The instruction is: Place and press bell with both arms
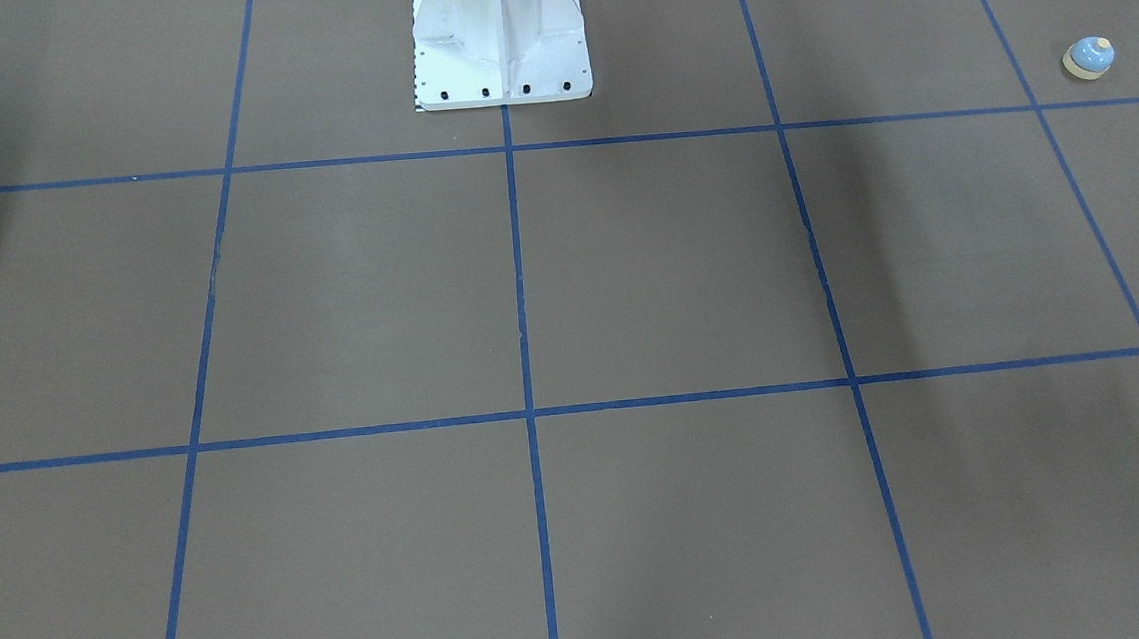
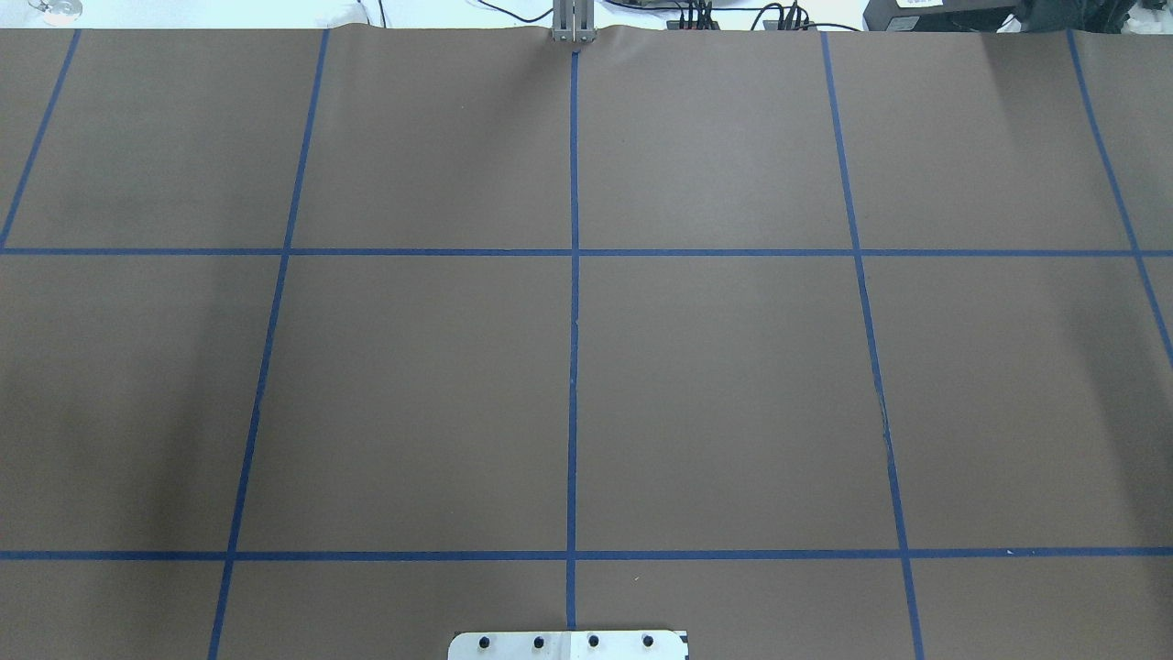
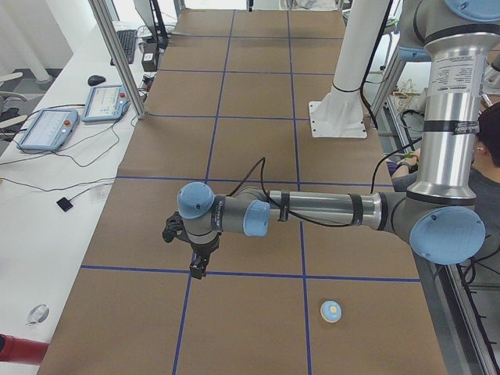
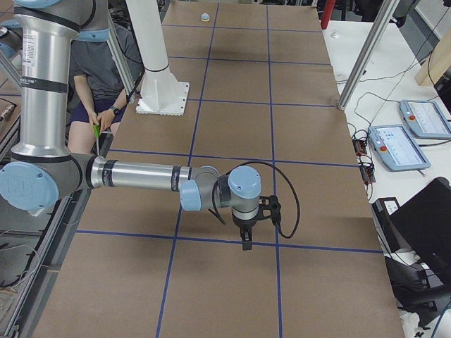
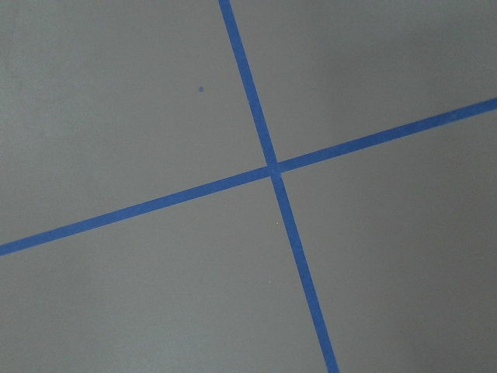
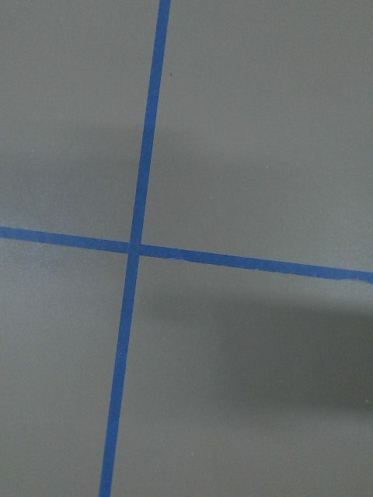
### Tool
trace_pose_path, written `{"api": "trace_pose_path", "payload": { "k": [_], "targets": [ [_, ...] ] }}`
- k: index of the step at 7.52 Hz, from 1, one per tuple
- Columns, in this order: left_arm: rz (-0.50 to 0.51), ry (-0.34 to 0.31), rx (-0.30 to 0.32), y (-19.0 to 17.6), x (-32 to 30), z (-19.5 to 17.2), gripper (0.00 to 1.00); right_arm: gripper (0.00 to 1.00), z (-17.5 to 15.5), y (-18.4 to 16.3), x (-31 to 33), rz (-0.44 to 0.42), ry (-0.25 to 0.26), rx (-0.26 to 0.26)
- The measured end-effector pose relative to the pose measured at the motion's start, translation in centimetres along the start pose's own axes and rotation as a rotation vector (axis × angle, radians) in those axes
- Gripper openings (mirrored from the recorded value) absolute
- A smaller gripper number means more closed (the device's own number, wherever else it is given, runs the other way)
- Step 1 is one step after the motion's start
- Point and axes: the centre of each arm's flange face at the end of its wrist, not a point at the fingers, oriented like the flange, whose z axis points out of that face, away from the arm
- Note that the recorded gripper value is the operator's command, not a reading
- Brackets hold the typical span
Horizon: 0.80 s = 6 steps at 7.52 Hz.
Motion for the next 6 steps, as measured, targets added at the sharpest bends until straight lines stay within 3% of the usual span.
{"api": "trace_pose_path", "payload": {
  "k": [2, 6],
  "targets": [
    [-0.003, -0.006, 0.001, -0.01, -0.07, 0.01, 1.0, 1.0, 0.42, 0.35, 0.39, 0.008, 0.002, -0.009],
    [0.005, -0.115, -0.004, -0.67, -0.66, -0.49, 1.0, 1.0, 0.83, 0.84, 0.75, 0.017, -0.003, -0.019]
  ]
}}
